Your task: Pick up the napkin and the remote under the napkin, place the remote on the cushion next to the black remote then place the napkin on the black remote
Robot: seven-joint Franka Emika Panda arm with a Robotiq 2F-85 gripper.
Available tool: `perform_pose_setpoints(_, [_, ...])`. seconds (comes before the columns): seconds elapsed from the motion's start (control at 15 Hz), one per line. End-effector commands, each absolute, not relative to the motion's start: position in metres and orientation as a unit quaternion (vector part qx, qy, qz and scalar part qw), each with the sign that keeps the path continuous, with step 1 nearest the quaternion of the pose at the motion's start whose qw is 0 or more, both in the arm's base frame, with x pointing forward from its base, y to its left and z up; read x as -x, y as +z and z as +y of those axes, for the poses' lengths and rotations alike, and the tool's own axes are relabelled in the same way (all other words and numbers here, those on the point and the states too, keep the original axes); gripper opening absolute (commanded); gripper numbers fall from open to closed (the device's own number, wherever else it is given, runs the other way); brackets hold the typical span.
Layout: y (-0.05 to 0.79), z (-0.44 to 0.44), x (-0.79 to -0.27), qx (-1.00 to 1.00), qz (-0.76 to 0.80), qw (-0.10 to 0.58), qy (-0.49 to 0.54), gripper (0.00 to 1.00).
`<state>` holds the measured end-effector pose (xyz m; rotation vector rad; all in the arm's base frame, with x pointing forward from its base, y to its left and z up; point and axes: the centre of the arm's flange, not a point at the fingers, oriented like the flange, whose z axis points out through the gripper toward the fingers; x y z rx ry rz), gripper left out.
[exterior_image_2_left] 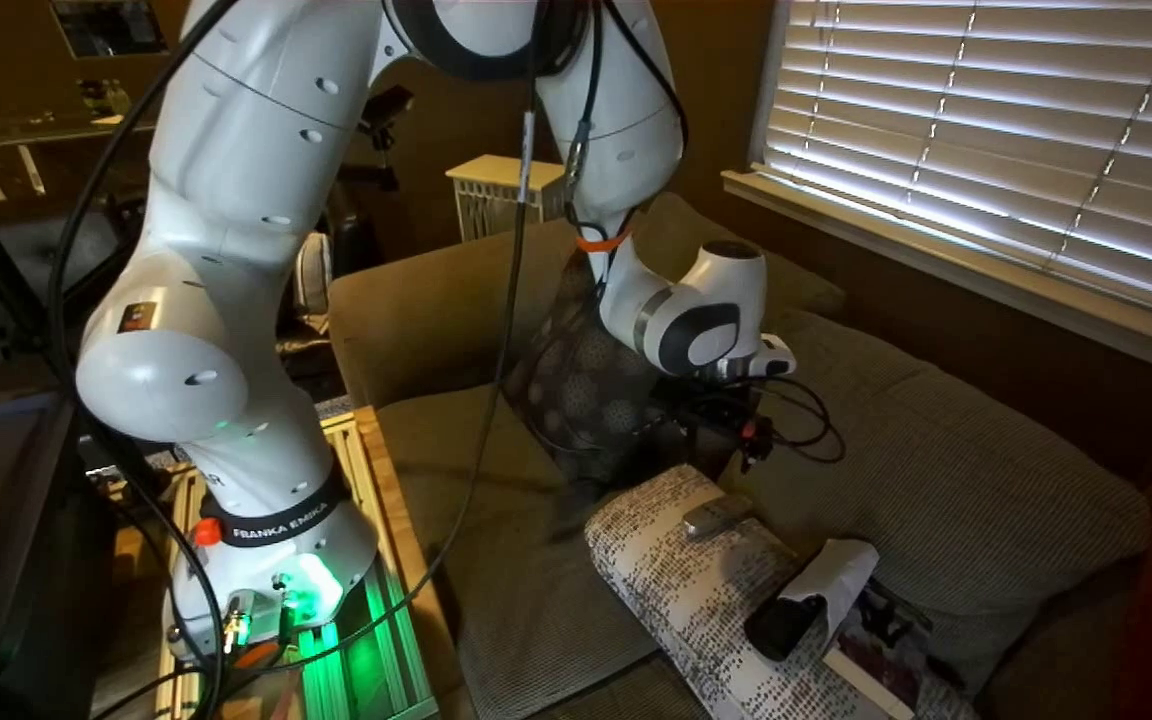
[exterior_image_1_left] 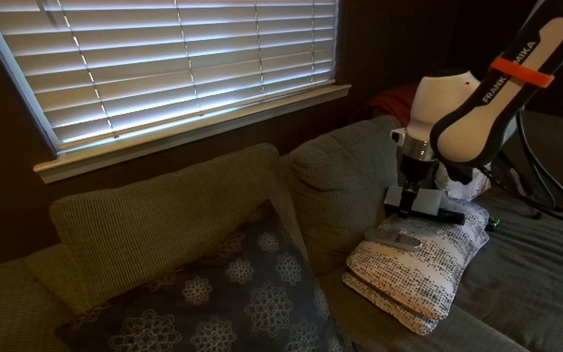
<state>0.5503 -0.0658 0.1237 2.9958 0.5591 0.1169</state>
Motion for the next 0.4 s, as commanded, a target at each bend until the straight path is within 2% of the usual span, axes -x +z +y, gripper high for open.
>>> perform_pose_setpoints(0.0, [0.138,-0.068,-0.544,-0.99,0.133,0.029,0.039,1.0])
perform_pose_setpoints(0.33, [0.129,-0.07,-0.551,-0.988,0.145,0.037,0.043,1.0])
